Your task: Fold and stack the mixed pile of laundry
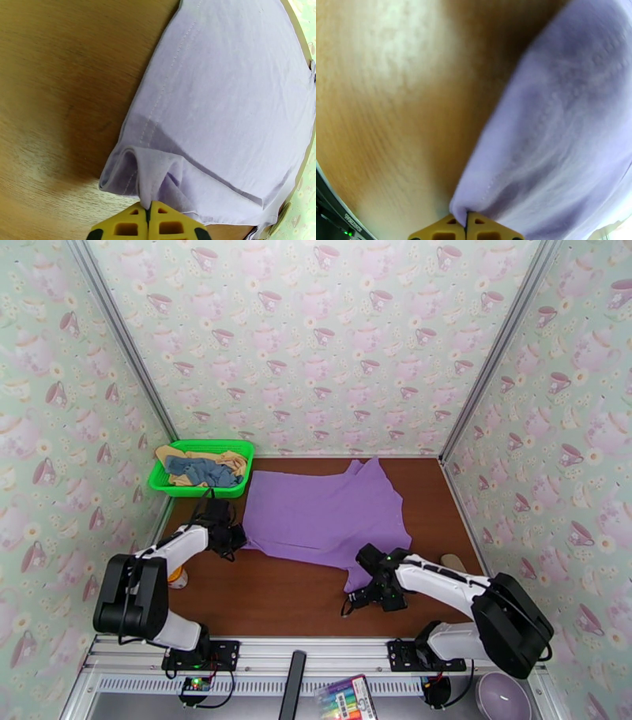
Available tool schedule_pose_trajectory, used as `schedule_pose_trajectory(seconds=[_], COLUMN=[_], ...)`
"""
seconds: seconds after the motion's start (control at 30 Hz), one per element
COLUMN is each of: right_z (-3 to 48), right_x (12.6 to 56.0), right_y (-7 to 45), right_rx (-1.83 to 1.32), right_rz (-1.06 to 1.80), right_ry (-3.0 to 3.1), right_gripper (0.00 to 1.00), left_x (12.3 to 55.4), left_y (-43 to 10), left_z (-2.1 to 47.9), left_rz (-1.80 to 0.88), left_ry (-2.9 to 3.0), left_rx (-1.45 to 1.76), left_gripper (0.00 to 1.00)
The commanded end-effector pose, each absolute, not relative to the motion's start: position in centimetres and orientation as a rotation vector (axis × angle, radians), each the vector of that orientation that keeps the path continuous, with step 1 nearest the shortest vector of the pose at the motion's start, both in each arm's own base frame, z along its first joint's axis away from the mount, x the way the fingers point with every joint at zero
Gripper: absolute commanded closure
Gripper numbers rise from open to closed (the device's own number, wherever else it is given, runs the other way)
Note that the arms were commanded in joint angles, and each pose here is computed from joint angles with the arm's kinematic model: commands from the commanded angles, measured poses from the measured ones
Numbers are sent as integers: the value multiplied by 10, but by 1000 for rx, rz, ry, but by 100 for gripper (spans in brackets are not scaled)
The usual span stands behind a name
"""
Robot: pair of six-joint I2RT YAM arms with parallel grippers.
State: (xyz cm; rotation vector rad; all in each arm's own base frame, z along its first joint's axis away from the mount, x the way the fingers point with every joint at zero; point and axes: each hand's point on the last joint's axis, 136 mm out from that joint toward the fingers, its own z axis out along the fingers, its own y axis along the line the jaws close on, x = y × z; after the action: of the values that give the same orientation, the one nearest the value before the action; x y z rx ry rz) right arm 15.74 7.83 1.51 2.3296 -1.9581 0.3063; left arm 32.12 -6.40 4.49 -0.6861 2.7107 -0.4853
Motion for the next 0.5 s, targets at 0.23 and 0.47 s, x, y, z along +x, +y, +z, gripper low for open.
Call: schedule_pose_trajectory(seconds=[0.23,0.47], right_z=[90,126], right_x=[176,146], right_y=[69,39], right_rx=[2382,2351], right_rz=[563,613], right_ry=[-2178,-2177], right_gripper=[100,100], left_x=[282,248], left_y=[-67,-68], left_z=[42,42], left_rz=[-505,-462], left_ry=[2742,2763], left_rx=[-690,-719], left_gripper=[100,100])
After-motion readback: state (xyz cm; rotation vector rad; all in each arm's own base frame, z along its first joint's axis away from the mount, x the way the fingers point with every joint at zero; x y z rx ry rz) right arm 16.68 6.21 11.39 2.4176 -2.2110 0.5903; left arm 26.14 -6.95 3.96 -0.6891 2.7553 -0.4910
